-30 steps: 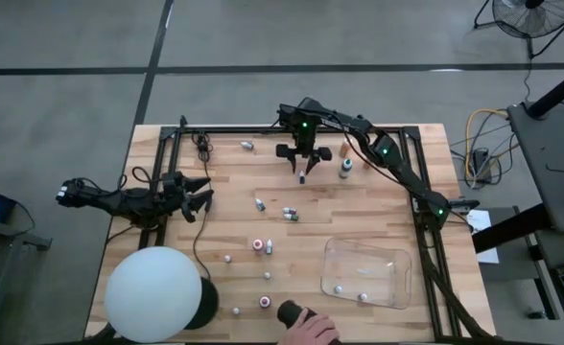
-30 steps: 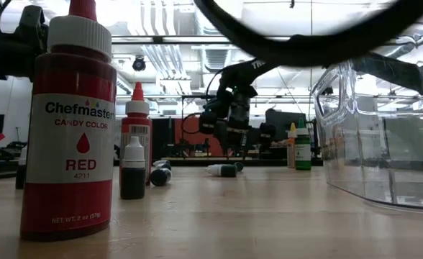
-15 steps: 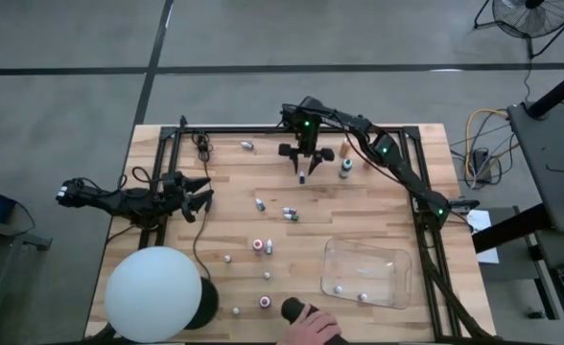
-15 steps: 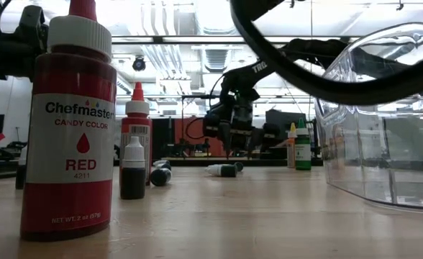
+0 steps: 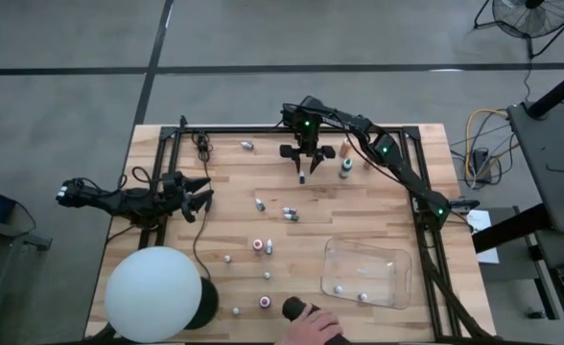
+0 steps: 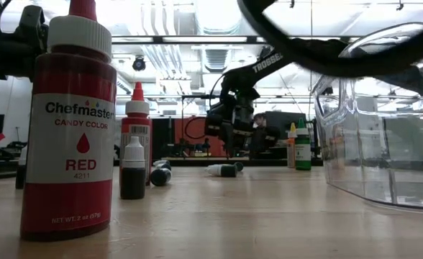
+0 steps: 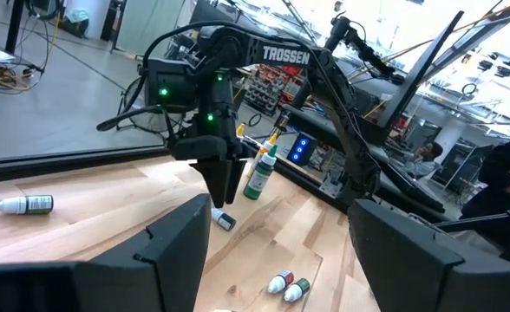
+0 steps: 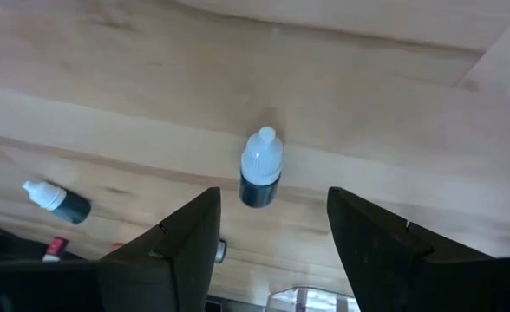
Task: Pick & Place food coloring
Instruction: Put the black food color into the transparent bin
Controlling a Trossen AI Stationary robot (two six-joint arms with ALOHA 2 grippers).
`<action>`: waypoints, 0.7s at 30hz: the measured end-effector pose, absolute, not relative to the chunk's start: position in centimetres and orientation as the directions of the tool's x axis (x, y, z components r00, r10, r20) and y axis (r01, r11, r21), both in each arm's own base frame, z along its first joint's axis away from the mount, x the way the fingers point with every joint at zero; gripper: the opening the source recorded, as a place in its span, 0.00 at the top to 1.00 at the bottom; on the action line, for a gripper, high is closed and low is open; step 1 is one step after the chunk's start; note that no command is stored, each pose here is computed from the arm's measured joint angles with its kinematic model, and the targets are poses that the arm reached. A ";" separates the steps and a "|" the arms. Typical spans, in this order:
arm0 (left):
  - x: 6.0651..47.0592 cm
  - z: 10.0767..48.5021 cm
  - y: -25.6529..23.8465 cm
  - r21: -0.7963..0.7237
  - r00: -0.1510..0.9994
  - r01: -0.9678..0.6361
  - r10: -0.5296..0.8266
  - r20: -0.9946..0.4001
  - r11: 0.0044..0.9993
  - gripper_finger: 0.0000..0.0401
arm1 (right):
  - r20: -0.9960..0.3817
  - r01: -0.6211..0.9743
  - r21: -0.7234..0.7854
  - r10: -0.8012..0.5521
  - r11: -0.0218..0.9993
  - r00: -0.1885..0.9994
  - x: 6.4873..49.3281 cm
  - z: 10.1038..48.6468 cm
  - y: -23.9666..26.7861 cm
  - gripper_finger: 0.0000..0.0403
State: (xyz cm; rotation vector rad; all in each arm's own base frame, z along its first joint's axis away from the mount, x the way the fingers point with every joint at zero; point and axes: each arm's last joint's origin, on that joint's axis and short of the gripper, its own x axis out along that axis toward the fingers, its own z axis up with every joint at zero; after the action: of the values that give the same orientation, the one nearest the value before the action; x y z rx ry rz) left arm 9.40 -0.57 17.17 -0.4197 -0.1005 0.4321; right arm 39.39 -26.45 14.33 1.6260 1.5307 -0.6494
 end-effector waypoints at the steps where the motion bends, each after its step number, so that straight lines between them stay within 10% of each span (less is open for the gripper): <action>1: 9.4 17.2 -0.6 -0.415 0.904 -0.386 0.427 0.007 0.824 0.39 | -0.809 0.978 0.203 0.571 0.047 0.140 39.4 14.4 -26.5 0.50; 21: 9.4 17.2 -0.6 -0.415 0.905 -0.385 0.426 0.007 0.824 0.39 | -0.816 0.960 0.270 0.548 0.078 0.185 38.0 15.9 -28.1 0.50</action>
State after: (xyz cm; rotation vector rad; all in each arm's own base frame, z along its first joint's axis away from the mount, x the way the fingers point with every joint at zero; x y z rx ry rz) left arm 9.40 -0.57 17.17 -0.4199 -0.1009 0.4322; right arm 38.03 -28.10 15.86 1.5843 1.4763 -0.5909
